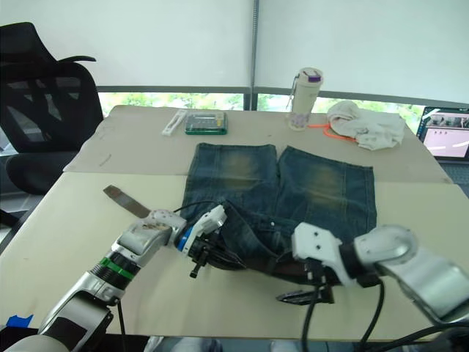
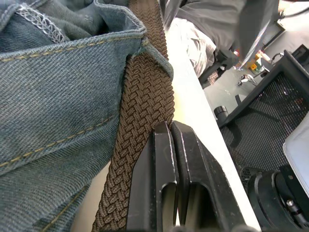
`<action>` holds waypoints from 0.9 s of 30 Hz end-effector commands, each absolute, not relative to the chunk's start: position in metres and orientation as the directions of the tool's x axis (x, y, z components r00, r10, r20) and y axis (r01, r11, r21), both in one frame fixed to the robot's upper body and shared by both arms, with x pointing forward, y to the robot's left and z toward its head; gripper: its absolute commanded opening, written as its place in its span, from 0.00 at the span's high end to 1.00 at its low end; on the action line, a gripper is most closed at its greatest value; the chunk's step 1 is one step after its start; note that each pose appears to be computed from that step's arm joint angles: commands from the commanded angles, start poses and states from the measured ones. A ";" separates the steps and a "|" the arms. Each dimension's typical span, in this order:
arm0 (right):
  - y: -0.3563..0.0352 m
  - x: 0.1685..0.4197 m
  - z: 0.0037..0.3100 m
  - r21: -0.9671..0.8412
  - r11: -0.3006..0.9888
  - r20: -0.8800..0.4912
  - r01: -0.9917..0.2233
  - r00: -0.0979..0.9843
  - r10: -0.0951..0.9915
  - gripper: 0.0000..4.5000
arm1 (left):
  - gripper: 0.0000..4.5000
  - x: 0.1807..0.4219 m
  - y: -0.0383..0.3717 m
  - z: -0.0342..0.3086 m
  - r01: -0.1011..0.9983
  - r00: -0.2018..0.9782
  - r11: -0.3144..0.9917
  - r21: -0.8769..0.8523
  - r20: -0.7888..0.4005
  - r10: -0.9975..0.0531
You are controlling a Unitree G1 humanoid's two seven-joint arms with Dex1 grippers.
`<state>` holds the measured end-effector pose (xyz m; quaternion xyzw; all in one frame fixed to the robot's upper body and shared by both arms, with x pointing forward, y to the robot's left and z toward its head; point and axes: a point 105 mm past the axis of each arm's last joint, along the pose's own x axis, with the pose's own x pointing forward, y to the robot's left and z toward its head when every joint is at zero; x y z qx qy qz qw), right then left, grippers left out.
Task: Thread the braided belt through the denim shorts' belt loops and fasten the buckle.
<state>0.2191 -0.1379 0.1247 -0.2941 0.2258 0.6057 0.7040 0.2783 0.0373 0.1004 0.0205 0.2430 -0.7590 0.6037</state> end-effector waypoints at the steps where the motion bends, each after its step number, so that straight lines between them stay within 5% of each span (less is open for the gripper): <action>1: -0.138 0.234 0.128 -0.258 0.104 -0.684 -0.961 0.257 0.683 0.09 | 1.00 0.279 0.034 0.114 0.932 -0.276 -0.177 -0.316 -0.303 -0.912; 5: -0.146 0.242 0.122 -0.292 0.123 -0.715 -0.948 0.302 0.631 0.14 | 1.00 0.279 0.034 0.114 0.932 -0.279 -0.180 -0.314 -0.304 -0.911; 10: -0.148 0.243 0.126 -0.286 0.132 -0.711 -0.949 0.302 0.635 0.50 | 1.00 0.279 0.032 0.115 0.933 -0.278 -0.182 -0.311 -0.301 -0.912; 17: -0.135 0.222 0.134 -0.086 0.133 -0.657 -0.987 0.156 0.737 0.99 | 1.00 0.281 0.031 0.114 0.938 -0.266 -0.175 -0.299 -0.301 -0.916; 27: -0.141 0.204 0.126 0.273 0.124 -0.613 -0.954 -0.073 0.787 0.99 | 1.00 0.279 0.032 0.116 0.942 -0.274 -0.191 -0.276 -0.302 -0.913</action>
